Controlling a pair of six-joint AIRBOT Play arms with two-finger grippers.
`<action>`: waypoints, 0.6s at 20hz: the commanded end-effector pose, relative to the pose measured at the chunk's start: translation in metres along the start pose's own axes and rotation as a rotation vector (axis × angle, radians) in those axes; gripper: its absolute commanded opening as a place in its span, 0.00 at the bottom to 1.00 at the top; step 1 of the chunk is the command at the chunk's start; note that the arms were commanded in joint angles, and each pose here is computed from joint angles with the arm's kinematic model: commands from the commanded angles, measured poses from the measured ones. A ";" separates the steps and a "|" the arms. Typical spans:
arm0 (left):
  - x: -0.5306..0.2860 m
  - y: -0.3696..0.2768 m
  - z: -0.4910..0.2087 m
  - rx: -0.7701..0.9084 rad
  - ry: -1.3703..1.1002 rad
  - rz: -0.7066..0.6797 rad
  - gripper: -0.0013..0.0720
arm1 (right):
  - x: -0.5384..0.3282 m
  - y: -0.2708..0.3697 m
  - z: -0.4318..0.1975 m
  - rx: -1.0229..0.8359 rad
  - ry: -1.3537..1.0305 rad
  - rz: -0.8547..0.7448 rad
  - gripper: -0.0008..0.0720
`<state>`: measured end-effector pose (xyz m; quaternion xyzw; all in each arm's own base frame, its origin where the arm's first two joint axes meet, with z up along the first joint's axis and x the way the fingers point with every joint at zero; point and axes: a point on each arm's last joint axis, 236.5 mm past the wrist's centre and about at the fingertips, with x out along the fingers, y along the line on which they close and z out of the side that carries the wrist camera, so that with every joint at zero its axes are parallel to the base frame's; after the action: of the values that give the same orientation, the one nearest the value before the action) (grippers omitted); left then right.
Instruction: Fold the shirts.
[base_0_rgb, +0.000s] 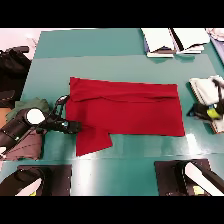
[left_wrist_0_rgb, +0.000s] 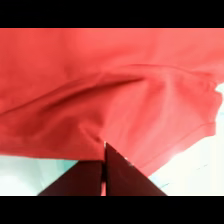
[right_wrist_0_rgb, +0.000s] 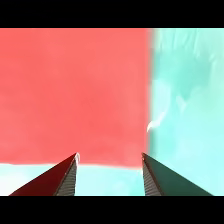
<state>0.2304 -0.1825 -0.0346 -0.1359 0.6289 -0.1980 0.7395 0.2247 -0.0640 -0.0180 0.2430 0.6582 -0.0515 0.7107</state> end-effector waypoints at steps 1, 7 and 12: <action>-0.005 -0.003 0.007 0.021 -0.018 0.003 0.05 | 0.040 -0.037 -0.047 0.229 0.096 0.067 0.78; -0.005 -0.003 0.006 0.020 -0.015 0.004 0.05 | 0.076 0.003 -0.039 0.249 0.128 0.274 0.68; -0.011 0.009 -0.007 0.062 0.053 0.066 0.05 | 0.081 0.031 -0.036 0.035 0.128 0.209 0.04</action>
<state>0.2331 -0.1794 -0.0287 -0.1178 0.6273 -0.2008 0.7432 0.2035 -0.0136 -0.0907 0.3652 0.6722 0.0030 0.6441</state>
